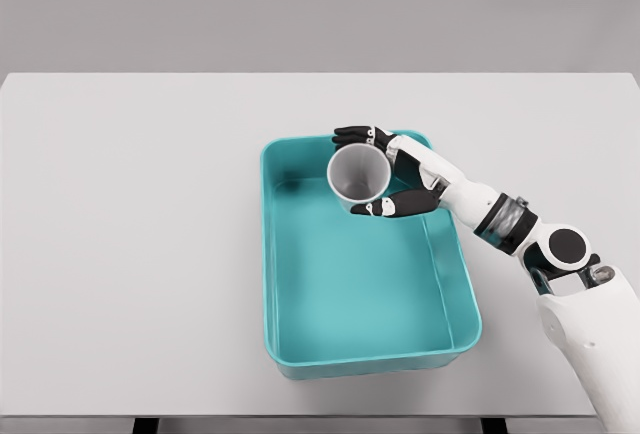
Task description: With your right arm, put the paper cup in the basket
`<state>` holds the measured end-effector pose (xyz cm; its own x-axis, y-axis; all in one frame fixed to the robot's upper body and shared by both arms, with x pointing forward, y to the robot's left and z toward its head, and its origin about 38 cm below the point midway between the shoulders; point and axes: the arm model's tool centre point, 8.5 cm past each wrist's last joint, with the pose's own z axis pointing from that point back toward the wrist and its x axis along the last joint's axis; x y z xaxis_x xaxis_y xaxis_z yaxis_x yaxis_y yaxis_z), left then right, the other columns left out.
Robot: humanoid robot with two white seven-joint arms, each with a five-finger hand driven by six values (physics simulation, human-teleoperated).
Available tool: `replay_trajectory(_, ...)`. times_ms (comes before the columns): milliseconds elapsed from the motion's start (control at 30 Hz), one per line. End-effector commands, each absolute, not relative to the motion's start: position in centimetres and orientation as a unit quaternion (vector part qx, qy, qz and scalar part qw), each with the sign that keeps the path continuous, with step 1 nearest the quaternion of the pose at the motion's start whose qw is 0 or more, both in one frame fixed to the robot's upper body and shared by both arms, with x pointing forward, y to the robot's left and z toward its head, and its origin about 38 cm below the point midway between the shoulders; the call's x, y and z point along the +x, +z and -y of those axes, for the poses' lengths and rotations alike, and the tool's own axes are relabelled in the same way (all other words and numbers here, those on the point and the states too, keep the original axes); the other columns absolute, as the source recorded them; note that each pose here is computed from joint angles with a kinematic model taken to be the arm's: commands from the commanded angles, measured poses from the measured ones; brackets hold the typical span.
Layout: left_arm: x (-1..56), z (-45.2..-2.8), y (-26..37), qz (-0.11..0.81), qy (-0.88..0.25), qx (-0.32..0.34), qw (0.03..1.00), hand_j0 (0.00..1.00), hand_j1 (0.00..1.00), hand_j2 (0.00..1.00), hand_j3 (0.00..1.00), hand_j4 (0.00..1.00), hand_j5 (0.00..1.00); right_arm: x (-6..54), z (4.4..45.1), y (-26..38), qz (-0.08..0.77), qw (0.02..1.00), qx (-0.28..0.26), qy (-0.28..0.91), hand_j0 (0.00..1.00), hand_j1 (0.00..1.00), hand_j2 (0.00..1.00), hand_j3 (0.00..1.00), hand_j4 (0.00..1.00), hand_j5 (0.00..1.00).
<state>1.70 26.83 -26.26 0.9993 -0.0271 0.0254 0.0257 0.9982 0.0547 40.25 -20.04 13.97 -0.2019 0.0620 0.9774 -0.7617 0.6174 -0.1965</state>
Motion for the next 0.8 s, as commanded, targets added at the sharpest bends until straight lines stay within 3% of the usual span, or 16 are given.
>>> replay_trajectory(0,1.7,-26.8,-26.3,0.013,-0.013,0.027,0.999,1.0,1.0,1.0,1.0,1.0,1.0,40.2,20.1,14.0,0.689,0.578,0.256,0.354,0.93,0.93,0.93,0.93,0.93,0.93)
replay_trajectory(167,1.7,-26.8,-26.3,0.013,-0.013,0.028,0.999,1.0,1.0,1.0,1.0,1.0,1.0,40.2,20.1,14.0,0.689,0.578,0.256,0.355,0.98,0.98,0.98,0.98,0.98,0.98)
replay_trajectory(567,1.7,-26.8,-26.3,0.013,-0.013,0.028,0.999,1.0,1.0,1.0,1.0,1.0,1.0,39.6,20.3,14.6,0.694,0.57,0.256,0.357,0.98,0.98,0.98,0.98,0.98,0.98)
replay_trajectory(767,1.7,-26.8,-26.3,0.013,-0.013,0.028,0.999,1.0,1.0,1.0,1.0,1.0,1.0,39.7,22.3,15.4,0.702,0.572,0.237,0.351,0.98,0.98,0.98,0.98,0.98,0.98)
